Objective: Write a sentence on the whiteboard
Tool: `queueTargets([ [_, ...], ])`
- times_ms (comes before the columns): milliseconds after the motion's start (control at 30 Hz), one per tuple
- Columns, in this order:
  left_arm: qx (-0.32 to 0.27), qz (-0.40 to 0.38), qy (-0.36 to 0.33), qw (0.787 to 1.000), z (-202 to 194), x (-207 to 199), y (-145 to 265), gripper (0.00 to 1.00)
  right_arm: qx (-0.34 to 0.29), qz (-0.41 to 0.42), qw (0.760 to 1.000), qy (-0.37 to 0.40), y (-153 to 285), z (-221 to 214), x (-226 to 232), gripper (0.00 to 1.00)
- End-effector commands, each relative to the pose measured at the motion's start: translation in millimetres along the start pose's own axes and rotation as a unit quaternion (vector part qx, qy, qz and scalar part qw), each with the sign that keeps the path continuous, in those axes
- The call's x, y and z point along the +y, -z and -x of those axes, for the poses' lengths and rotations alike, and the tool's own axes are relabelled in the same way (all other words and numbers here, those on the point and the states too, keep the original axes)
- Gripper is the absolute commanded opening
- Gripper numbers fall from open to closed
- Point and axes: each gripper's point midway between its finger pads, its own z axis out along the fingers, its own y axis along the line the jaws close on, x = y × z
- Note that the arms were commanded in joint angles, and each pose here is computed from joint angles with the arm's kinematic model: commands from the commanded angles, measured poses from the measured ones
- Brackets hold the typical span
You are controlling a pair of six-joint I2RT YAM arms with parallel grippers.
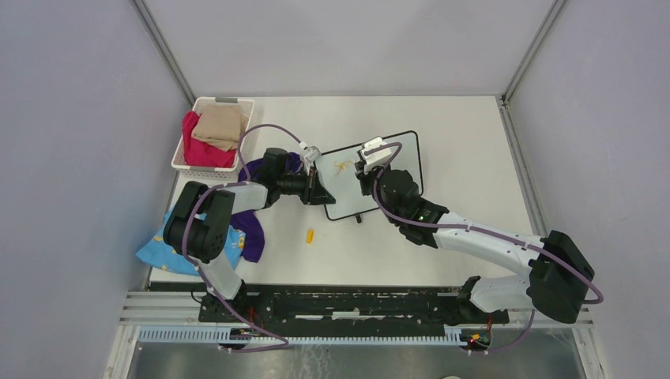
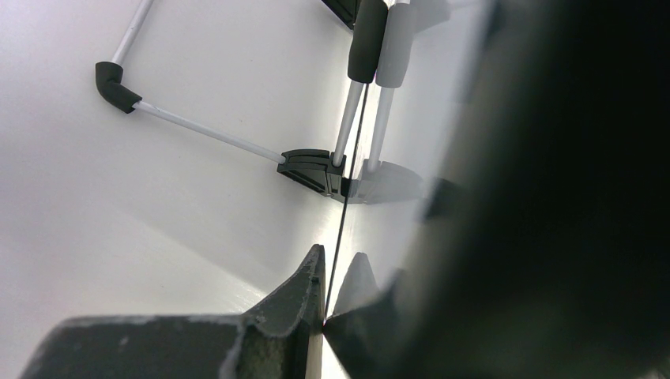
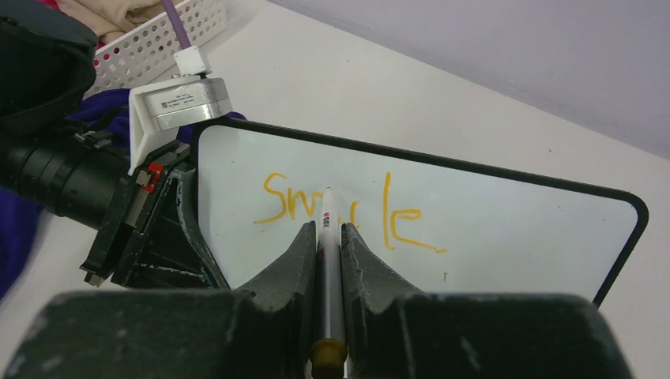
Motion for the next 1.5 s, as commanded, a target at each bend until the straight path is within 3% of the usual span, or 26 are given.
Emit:
queueTargets([
  [0,0.043,0.038,0.014,0.998,-28.9,15.5,-4.7,0.18,-0.038,-0.033,0.999,-0.014,-7.0,29.8,-8.6,0.0],
  [1467,0.051,0.045,0.014,0.998,-32.6,18.5,-5.4,0.18,-0.019,-0.043,0.999,-0.02,-17.4,6.8,-22.6,0.0],
])
